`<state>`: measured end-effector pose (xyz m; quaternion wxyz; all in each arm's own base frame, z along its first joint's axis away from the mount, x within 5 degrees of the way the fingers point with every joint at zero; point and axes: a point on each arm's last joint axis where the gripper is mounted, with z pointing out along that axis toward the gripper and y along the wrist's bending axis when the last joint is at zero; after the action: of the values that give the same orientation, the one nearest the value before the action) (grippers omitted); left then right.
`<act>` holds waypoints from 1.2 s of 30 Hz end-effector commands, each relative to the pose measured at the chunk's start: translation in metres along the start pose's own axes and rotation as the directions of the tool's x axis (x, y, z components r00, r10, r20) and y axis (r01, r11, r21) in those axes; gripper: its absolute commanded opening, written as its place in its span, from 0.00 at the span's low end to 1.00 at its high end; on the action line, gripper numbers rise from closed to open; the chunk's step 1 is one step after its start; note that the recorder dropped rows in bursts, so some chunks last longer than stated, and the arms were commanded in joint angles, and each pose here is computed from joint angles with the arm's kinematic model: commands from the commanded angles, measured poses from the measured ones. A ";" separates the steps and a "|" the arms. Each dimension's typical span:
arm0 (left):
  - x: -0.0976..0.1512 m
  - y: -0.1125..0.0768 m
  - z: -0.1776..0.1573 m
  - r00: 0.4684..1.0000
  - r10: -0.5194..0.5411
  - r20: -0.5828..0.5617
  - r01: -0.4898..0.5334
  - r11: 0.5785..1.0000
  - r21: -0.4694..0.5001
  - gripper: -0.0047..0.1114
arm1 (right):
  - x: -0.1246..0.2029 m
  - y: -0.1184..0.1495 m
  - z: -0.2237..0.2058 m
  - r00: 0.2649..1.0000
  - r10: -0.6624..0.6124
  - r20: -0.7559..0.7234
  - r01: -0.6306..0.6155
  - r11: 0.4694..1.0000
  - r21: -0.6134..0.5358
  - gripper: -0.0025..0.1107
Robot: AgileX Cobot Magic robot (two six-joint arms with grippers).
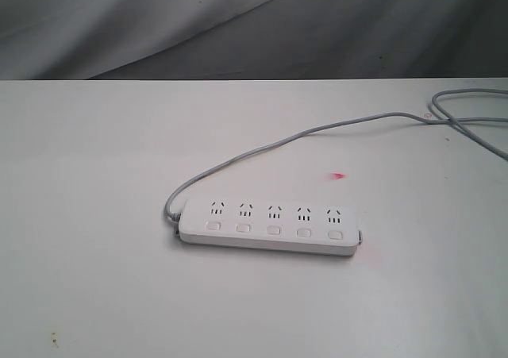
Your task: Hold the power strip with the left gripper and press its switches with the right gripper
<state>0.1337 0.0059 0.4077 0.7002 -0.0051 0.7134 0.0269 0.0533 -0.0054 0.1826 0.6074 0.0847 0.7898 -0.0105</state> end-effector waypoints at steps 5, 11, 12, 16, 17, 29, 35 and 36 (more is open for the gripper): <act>0.053 -0.008 -0.026 0.999 -0.031 0.021 0.030 0.997 0.065 0.04 | 0.001 0.000 0.000 1.000 -0.003 0.002 0.003 1.000 0.004 0.16; 0.095 -0.009 -0.045 1.000 -0.022 -0.002 0.022 0.997 0.075 0.04 | 0.001 0.000 0.000 1.000 -0.003 0.002 0.003 1.000 0.004 0.16; 0.101 -0.009 -0.048 1.000 -0.022 -0.002 0.022 0.997 0.075 0.04 | 0.001 0.000 0.000 1.000 -0.003 0.002 0.003 1.000 0.004 0.16; 0.126 -0.009 -0.060 1.000 0.014 -0.002 -0.013 0.997 0.070 0.04 | 0.001 0.000 0.000 1.000 -0.003 0.002 0.003 1.000 0.004 0.16; 0.130 -0.008 -0.063 0.999 0.032 0.019 -0.034 0.997 0.066 0.04 | 0.001 0.000 0.000 1.000 -0.003 0.002 0.003 1.000 0.004 0.16; 0.136 -0.006 -0.089 0.990 0.024 0.136 -0.032 0.998 0.055 0.04 | 0.001 0.000 0.000 1.000 -0.003 0.002 0.003 1.000 0.004 0.16; 0.146 -0.006 -0.087 0.998 0.022 0.066 -0.026 0.998 0.058 0.04 | 0.001 0.000 0.000 1.000 -0.003 0.002 0.003 1.000 0.004 0.16; 0.149 -0.007 -0.086 0.999 0.024 0.048 -0.026 0.998 0.058 0.04 | 0.001 0.000 0.000 1.000 -0.003 0.002 0.003 1.000 0.004 0.16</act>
<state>0.0432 0.0003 0.2700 0.7333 0.0288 0.6788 0.0242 0.0533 -0.0054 0.1826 0.6072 0.0847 0.7900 -0.0105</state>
